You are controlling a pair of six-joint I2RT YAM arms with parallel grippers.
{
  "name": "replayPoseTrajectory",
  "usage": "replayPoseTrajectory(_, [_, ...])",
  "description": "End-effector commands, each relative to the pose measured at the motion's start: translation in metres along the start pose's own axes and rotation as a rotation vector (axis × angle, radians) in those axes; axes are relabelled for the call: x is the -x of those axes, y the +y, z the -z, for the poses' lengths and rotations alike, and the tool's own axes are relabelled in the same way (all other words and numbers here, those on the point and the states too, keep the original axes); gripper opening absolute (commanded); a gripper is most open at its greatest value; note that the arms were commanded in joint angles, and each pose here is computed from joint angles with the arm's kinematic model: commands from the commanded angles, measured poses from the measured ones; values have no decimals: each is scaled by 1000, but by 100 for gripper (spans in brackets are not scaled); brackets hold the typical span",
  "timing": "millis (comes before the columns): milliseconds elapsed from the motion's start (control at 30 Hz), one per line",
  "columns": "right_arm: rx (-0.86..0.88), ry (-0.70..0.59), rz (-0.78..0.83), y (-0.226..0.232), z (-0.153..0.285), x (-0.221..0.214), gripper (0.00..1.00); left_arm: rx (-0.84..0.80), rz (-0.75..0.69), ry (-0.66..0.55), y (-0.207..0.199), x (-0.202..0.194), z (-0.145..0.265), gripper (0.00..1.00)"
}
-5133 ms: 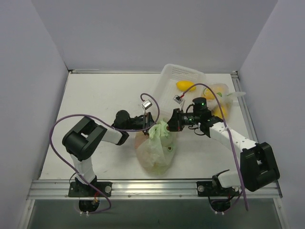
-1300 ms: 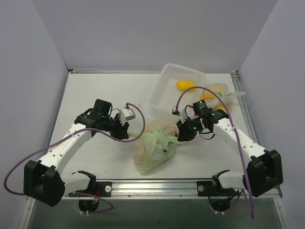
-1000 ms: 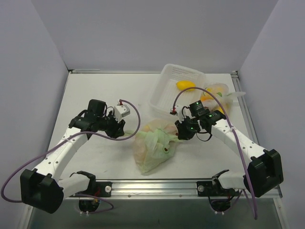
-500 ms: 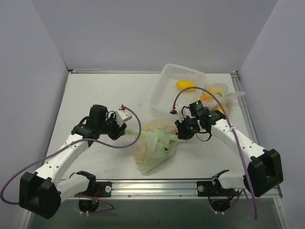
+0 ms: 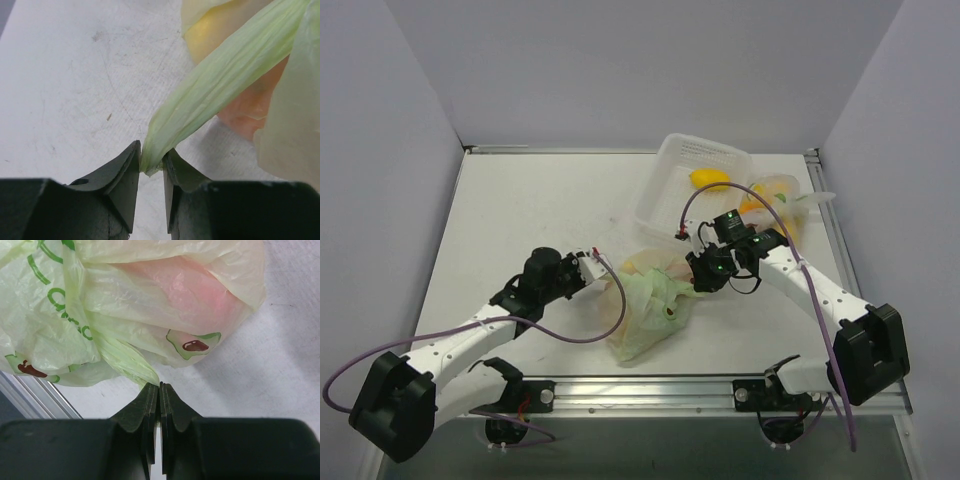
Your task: Place the fake fruits into the plastic bag and tie a complex knot
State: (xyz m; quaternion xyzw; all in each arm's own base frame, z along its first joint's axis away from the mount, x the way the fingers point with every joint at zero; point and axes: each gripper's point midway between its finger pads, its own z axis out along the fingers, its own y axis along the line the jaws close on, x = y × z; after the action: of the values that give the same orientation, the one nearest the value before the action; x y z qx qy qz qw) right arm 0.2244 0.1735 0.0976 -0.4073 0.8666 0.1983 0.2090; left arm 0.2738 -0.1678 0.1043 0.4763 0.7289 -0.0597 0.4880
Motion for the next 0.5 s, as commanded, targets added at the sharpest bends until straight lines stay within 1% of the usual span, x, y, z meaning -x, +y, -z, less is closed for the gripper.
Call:
replayPoseTrajectory(0, [-16, 16, 23, -3, 3, 4, 0, 154, -121, -139, 29, 35, -6, 33])
replayPoseTrajectory(67, [-20, 21, 25, -4, 3, 3, 0, 166, -136, -153, 30, 36, -8, 31])
replayPoseTrajectory(167, [-28, 25, 30, -6, 2, 3, 0, 156, -141, -161, 29, 37, -11, 22])
replayPoseTrajectory(200, [-34, 28, 26, -8, 1, 2, 0, 150, -143, -169, 28, 39, -12, 11])
replayPoseTrajectory(233, [-46, 33, 28, -10, 1, 1, 0, 146, -141, -164, 27, 38, -13, 3])
replayPoseTrajectory(267, [-64, 34, 23, -13, 1, 1, 0, 145, -133, -163, 27, 39, -14, 0])
replayPoseTrajectory(333, [-117, 25, 16, -21, 2, 3, 0, 146, -119, -139, 28, 36, -15, 0])
replayPoseTrajectory(467, [-149, 15, 11, -25, 4, 4, 0, 134, -108, -136, 24, 35, -14, 0])
